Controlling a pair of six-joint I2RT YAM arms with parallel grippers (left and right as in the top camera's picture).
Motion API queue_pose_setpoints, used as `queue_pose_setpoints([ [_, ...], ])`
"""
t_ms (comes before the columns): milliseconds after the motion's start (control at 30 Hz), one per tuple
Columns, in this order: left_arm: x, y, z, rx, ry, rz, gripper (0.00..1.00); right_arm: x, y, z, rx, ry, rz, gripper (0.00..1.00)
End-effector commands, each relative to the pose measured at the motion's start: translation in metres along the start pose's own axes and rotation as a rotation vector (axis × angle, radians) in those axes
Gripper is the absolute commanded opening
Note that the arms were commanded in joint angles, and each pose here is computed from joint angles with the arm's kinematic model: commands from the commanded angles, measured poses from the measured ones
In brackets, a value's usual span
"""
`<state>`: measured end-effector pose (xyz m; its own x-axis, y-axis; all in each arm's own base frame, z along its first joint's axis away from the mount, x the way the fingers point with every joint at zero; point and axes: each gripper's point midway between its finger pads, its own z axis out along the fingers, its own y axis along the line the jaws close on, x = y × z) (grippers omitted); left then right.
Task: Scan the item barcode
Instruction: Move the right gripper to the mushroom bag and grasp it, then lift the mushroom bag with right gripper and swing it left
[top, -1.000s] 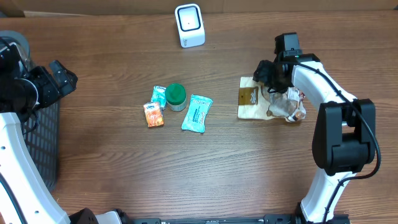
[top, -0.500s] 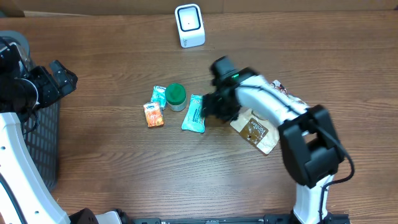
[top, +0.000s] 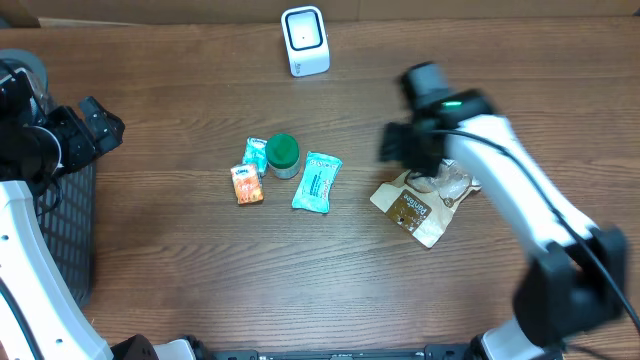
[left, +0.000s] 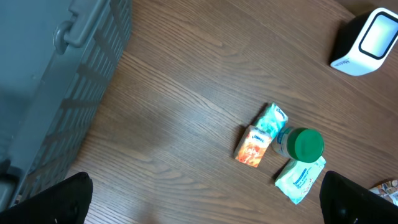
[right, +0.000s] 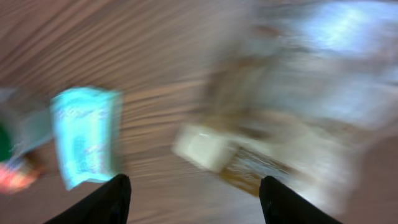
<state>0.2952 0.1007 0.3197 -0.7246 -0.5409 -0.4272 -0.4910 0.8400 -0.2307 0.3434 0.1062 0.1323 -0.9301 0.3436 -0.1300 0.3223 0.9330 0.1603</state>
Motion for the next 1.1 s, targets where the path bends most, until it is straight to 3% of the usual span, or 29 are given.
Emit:
queue_pose_setpoints([
  [0, -0.001, 0.000, -0.007, 0.001, -0.023, -0.010, 1.00, -0.023, -0.079, -0.014, 0.262, -0.096, 0.179, 0.68],
  [300, -0.001, 0.000, -0.007, 0.001, -0.024, -0.010, 0.99, -0.009, -0.136, 0.042, 0.354, -0.019, 0.283, 0.68],
  [467, -0.001, 0.000, -0.007, 0.001, -0.024, -0.010, 1.00, -0.012, -0.138, 0.068, 0.360, -0.016, 0.276, 0.68],
  [633, -0.001, 0.000, -0.007, 0.001, -0.024, -0.010, 1.00, -0.020, -0.115, 0.104, 0.247, -0.030, 0.178, 0.68],
  [767, -0.001, 0.000, -0.007, 0.001, -0.024, -0.010, 1.00, -0.025, -0.083, 0.119, 0.143, -0.031, -0.003, 0.69],
  [833, -0.001, 0.000, -0.007, 0.001, -0.024, -0.010, 1.00, -0.023, -0.053, 0.123, 0.047, -0.028, -0.178, 0.73],
  [933, -0.001, 0.000, -0.007, 0.001, -0.024, -0.010, 1.00, -0.005, -0.016, 0.125, -0.037, -0.008, -0.387, 0.77],
  [1067, -0.001, 0.000, -0.007, 0.001, -0.024, -0.010, 1.00, 0.020, 0.015, 0.126, -0.086, 0.021, -0.504, 0.82],
])
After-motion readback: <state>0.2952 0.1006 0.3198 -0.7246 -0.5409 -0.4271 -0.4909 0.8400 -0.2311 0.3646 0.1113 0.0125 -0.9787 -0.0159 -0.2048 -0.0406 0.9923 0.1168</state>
